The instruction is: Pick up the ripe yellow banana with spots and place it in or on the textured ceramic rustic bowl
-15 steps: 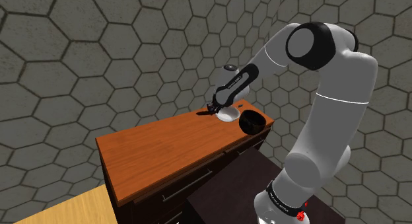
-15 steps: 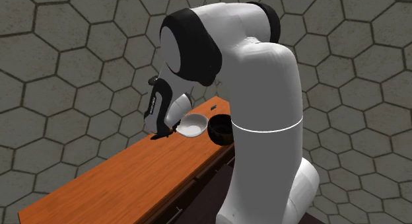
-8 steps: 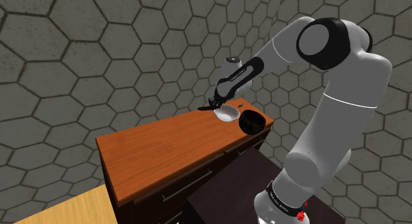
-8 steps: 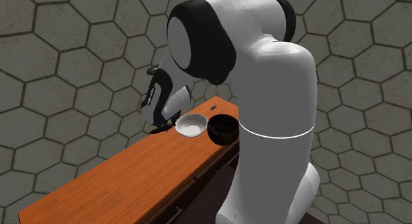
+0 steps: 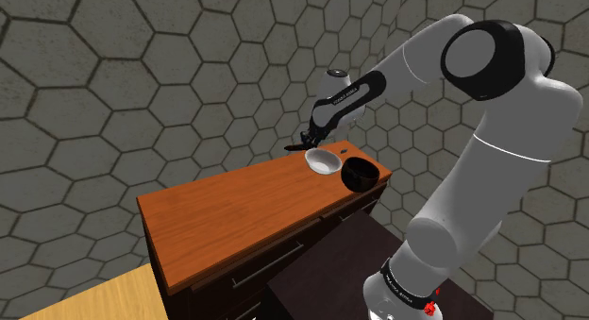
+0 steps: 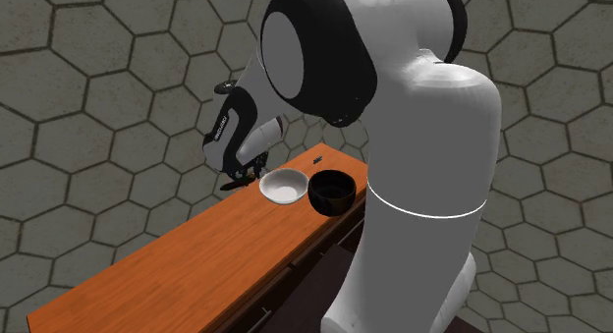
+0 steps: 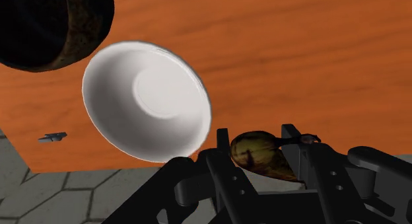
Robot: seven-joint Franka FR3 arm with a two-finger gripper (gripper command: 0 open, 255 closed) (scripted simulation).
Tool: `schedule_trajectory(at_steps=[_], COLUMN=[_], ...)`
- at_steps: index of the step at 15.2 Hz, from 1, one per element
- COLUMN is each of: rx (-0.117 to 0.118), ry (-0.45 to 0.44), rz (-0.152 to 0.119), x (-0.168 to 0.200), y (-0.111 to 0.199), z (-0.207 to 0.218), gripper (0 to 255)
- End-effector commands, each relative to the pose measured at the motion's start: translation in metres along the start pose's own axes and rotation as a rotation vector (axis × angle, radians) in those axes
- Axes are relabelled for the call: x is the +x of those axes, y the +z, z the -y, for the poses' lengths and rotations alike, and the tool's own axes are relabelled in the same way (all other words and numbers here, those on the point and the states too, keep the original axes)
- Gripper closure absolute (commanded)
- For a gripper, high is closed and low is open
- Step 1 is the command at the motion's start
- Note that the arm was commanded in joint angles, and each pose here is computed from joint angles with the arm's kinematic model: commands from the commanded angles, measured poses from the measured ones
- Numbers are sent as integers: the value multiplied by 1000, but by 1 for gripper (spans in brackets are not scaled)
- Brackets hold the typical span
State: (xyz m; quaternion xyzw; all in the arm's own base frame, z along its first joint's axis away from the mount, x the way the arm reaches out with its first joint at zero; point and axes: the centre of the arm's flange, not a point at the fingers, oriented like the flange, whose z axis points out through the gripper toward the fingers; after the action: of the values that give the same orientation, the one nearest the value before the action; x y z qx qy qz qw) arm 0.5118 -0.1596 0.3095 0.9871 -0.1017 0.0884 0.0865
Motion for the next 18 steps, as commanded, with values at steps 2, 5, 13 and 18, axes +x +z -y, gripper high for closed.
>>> schedule_trajectory(at_steps=[2,5,13,18], rx=[0,0,0,0], ry=[0,0,0,0], rz=[0,0,0,0], x=[-4,-23,-75,-107], y=[-10,-8,-4,-1], z=[-13,-48,-140,-197], gripper=[255,255,255,255])
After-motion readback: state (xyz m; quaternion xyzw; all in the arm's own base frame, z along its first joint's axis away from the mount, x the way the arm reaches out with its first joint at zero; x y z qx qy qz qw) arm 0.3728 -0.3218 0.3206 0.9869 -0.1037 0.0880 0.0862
